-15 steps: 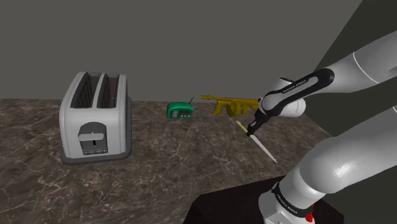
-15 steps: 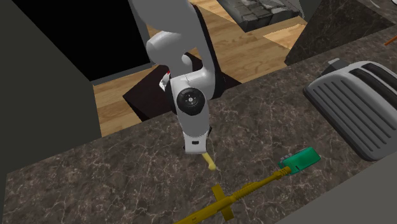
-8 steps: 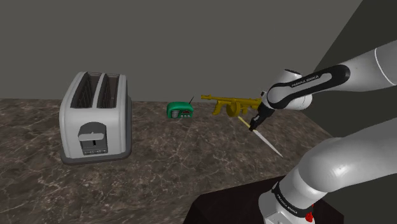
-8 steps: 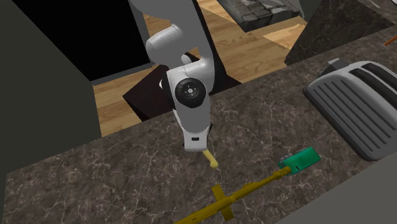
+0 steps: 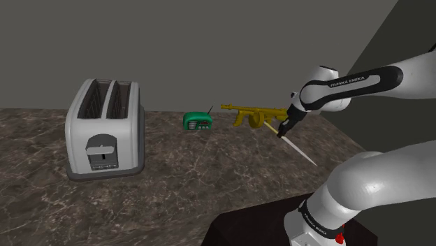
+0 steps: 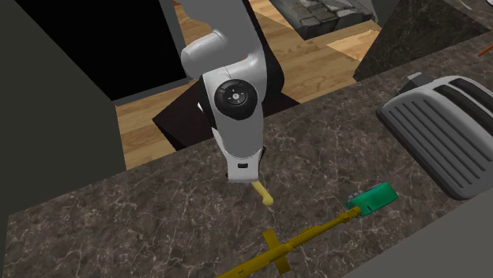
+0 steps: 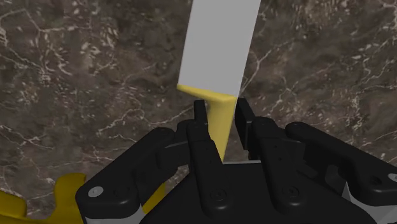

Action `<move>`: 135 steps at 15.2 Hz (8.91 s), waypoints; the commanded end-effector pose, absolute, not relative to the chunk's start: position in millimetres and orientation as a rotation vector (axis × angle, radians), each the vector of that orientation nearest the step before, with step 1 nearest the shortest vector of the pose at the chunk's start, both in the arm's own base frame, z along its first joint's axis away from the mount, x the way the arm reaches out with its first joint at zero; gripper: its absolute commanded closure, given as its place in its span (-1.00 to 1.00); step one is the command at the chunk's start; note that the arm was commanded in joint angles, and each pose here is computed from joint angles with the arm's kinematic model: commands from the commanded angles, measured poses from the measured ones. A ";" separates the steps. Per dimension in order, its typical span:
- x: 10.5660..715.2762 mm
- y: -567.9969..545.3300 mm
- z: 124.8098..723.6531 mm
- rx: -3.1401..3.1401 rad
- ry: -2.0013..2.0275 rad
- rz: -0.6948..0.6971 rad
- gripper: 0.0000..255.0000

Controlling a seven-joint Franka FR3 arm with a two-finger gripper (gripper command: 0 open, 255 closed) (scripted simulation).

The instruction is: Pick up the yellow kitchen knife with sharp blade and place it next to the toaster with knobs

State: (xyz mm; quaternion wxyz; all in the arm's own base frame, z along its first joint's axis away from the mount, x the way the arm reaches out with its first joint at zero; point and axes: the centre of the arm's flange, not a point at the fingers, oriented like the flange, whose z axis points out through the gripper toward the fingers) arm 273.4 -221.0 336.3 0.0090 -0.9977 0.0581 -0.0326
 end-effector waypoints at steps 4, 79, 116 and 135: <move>273.0 -221.7 362.0 -3.116 0.181 -0.101 1.00; 429.2 352.1 515.9 -3.116 0.181 -0.101 1.00; 429.2 352.1 320.5 -3.116 0.181 -0.101 1.00; 429.2 352.1 231.4 -3.116 0.181 -0.101 1.00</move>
